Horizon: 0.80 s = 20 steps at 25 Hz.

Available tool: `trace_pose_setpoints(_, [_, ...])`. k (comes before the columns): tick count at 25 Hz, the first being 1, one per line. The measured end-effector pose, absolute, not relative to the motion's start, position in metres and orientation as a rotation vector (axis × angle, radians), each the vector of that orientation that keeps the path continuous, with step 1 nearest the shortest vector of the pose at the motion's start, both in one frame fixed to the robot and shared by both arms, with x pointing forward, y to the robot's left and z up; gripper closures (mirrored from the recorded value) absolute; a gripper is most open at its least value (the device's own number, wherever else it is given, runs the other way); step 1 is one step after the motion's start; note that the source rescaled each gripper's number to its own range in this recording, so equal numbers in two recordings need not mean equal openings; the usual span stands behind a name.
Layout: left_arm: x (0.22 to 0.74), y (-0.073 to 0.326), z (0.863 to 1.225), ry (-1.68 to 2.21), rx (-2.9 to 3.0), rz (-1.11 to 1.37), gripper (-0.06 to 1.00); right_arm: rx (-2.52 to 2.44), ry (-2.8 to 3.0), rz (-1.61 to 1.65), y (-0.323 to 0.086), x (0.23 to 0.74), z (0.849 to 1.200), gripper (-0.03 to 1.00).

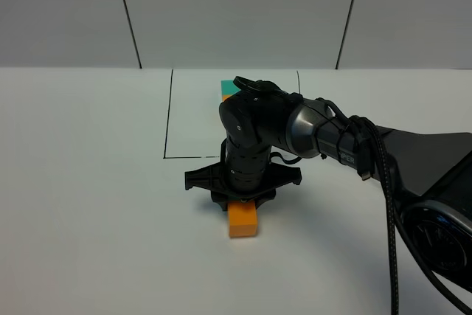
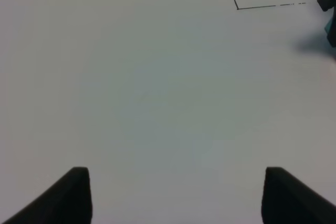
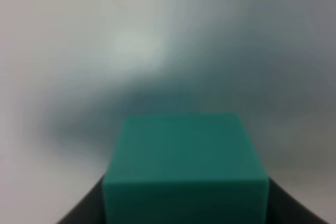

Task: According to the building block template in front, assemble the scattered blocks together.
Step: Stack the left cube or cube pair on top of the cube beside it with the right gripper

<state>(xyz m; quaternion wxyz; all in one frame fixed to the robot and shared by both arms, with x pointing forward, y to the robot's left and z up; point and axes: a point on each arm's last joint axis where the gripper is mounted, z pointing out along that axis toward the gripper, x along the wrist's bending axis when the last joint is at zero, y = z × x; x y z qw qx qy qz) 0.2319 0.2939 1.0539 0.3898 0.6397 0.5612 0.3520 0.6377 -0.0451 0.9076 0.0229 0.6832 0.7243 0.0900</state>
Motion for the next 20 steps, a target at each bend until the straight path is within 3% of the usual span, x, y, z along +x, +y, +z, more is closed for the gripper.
trace_pose_setpoints(20, [0.2318,0.2939,1.0538,1.427,1.627,0.894,0.50,2.105,2.236,0.271,-0.0462,0.6383,0.9075,0.96])
